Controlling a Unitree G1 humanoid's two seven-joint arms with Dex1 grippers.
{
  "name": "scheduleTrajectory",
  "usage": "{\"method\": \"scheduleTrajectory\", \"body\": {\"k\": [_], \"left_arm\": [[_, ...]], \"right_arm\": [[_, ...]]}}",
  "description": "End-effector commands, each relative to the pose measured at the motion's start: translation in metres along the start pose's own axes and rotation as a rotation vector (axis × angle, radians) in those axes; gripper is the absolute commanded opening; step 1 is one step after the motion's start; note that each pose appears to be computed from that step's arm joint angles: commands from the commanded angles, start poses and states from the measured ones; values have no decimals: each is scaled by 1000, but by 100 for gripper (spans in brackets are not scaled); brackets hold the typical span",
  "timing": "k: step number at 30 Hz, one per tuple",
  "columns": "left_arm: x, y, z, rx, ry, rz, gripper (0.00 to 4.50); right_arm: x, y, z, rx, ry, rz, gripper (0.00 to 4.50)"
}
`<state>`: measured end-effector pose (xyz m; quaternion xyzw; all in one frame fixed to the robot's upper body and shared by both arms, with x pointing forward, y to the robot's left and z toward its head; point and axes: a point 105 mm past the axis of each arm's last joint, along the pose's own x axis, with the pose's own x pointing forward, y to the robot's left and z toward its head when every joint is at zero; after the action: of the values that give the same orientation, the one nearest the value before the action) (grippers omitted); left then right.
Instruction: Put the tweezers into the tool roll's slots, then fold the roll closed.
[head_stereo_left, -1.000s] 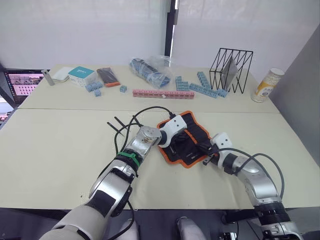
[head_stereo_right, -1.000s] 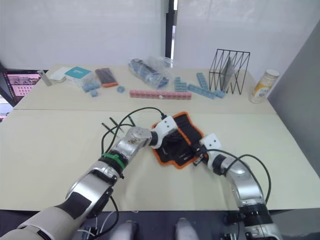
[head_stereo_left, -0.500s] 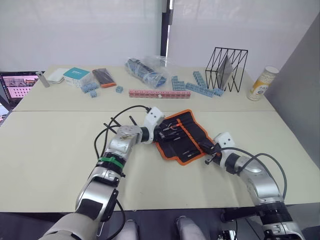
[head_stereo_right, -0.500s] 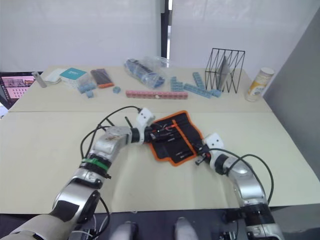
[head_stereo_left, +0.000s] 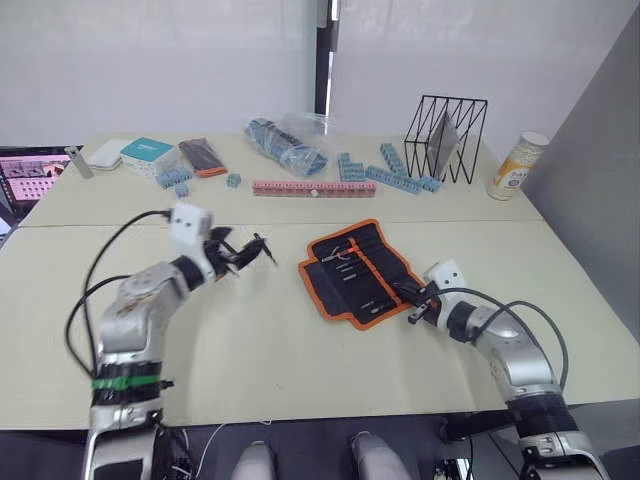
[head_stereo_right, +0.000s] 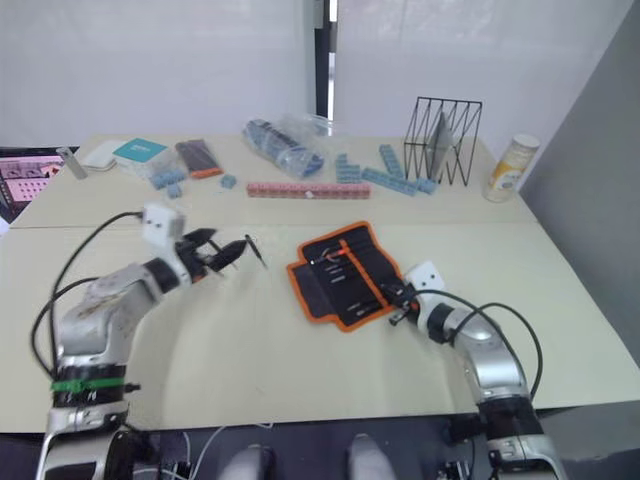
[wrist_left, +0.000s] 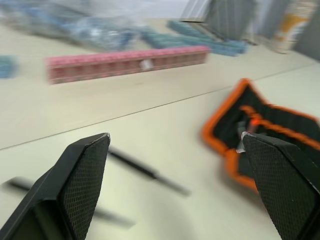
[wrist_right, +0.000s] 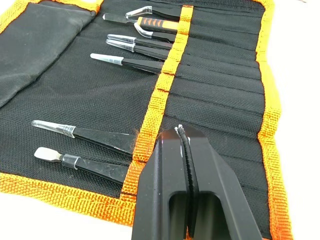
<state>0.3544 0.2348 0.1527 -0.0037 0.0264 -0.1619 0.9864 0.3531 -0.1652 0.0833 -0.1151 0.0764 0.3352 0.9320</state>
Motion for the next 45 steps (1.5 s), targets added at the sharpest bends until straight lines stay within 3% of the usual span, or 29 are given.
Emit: {"method": "scheduleTrajectory", "body": {"k": [1,6,11,17,20,26,34,38,45], "left_arm": [[-32,27,11,68,-77,173,449],[-75,55,-20,108,-19,416,449],[-106,62,-40,65,-16,573,449],[-125,55,-54,39,-7,628,449],[-124,53,-53,102,11,610,449],[-102,50,-35,108,-46,558,449],[-34,15,-18,-11,-89,483,449],[0,1,-17,-13,-34,542,449],[24,-16,-28,-85,72,629,449]], "right_arm": [[3,4,-12,22,38,23,0],[8,6,-15,31,35,41,0],[14,11,-16,35,40,73,0],[18,14,-15,35,40,93,0],[18,14,-15,34,41,100,0],[18,14,-15,30,43,106,0],[12,14,-15,26,41,93,0],[8,13,-15,18,50,82,0],[3,11,-12,17,49,68,0]]}}
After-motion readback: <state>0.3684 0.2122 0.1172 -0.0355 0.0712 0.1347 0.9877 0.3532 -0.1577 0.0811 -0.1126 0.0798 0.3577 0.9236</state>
